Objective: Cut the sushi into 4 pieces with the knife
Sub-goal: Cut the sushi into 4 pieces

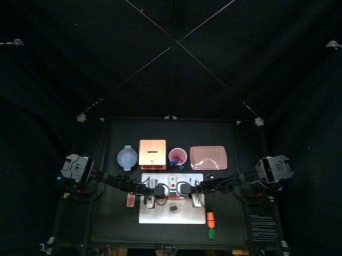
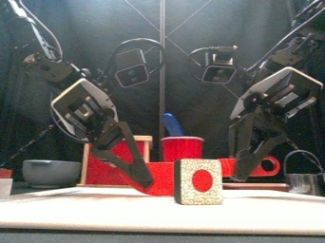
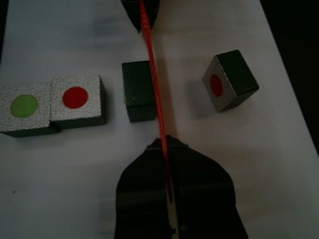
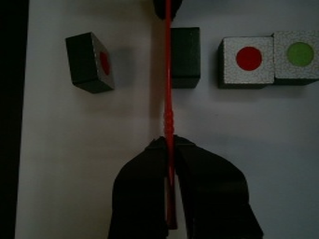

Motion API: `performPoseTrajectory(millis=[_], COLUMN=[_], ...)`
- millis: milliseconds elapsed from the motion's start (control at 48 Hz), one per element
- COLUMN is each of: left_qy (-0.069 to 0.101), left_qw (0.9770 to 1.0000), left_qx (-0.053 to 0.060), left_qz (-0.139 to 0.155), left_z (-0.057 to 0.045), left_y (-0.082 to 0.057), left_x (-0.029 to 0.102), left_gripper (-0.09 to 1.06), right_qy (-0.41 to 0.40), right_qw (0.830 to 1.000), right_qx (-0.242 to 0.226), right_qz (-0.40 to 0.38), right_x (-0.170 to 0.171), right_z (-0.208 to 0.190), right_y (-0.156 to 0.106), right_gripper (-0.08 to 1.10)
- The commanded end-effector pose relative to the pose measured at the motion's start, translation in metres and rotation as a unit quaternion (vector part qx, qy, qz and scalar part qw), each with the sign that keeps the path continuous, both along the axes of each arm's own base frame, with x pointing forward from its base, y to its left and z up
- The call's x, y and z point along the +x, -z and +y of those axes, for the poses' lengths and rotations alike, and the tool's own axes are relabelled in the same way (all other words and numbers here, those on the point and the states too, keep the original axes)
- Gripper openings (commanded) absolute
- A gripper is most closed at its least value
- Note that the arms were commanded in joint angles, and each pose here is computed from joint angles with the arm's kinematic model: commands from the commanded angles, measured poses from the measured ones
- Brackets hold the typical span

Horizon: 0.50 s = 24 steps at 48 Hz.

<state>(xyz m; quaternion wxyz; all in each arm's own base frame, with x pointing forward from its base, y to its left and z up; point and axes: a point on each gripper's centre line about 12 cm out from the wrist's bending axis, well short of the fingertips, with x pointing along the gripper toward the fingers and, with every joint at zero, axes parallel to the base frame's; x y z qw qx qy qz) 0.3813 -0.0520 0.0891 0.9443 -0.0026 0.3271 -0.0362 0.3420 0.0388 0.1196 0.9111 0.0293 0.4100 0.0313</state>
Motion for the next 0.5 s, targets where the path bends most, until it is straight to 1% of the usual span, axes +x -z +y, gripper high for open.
performPoseTrajectory(millis=[21, 83, 167, 250, 312, 354, 500], left_qy=[-0.009, -0.009, -0.004, 0.0, -0.001, -0.001, 0.006], left_qw=[0.9992, 0.9986, 0.9976, 0.9966, 0.9962, 0.9959, 0.9956], left_qx=[-0.003, -0.005, -0.006, -0.006, -0.008, -0.008, -0.002], left_qz=[-0.039, -0.052, -0.069, -0.082, -0.087, -0.09, -0.093], left_z=[0.007, 0.007, 0.004, 0.002, 0.002, 0.003, 0.002], left_y=[-0.026, -0.037, -0.051, -0.06, -0.065, -0.067, -0.069], left_x=[0.01, 0.011, 0.011, 0.011, 0.01, 0.01, 0.008], left_gripper=[0.19, 0.2, 0.22, 0.25, 0.29, 0.34, 0.51], right_qy=[0.001, 0.0, -0.004, -0.007, -0.01, -0.011, -0.013], right_qw=[0.999, 0.998, 0.997, 0.997, 0.997, 0.998, 0.998], right_qx=[0.004, 0.006, 0.01, 0.013, 0.015, 0.016, 0.021], right_qz=[-0.05, -0.061, -0.072, -0.076, -0.071, -0.066, -0.057], right_x=[0.009, 0.01, 0.009, 0.006, 0.001, -0.003, -0.017], right_z=[-0.001, -0.001, 0.001, 0.002, 0.002, 0.002, 0.002], right_y=[-0.034, -0.044, -0.057, -0.066, -0.068, -0.068, -0.069], right_gripper=[0.06, 0.06, 0.06, 0.06, 0.06, 0.06, 0.06])
